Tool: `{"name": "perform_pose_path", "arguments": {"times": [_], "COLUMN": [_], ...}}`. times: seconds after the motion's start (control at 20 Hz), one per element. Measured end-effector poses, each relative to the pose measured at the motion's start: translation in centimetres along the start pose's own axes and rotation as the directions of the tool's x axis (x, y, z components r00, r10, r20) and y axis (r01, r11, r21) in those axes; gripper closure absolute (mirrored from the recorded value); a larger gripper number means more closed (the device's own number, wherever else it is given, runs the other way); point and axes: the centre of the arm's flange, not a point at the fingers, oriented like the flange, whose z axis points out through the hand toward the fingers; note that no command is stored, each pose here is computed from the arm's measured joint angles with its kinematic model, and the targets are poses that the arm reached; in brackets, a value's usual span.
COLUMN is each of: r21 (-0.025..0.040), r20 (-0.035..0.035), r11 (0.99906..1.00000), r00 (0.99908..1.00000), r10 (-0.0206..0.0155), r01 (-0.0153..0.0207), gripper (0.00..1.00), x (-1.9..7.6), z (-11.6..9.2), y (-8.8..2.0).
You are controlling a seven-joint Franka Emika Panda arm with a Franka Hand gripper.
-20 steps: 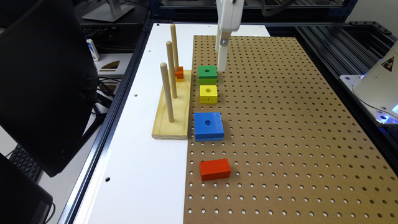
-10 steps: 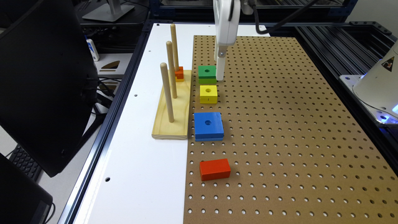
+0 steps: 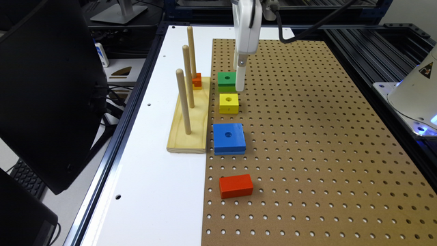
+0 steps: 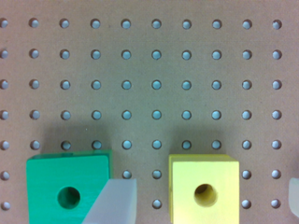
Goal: Pick up yellow block.
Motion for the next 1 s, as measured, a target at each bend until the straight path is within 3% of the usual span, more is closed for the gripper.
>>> {"name": "perform_pose_path", "arguments": {"times": [0.25, 0.5, 0.75, 1.0], "r21": [-0.0028, 0.0085, 0.0176, 0.0187], "r20": [0.0049, -0.002, -0.0088, -0.0095], "r11": [0.999996, 0.999961, 0.999816, 0.99979], "r00": [0.999988, 0.999995, 0.999933, 0.99992], "r10": [-0.0008, -0.0024, -0.0075, -0.0083], "r01": [0.0008, 0.0025, 0.0076, 0.0085], "gripper": [0.0, 0.0, 0.0, 0.0], "x": [-0.01, 0.11, 0.27, 0.28], "z": [1.6, 4.7, 4.4, 4.4], "y": [-0.1, -0.4, -1.0, -1.0]}}
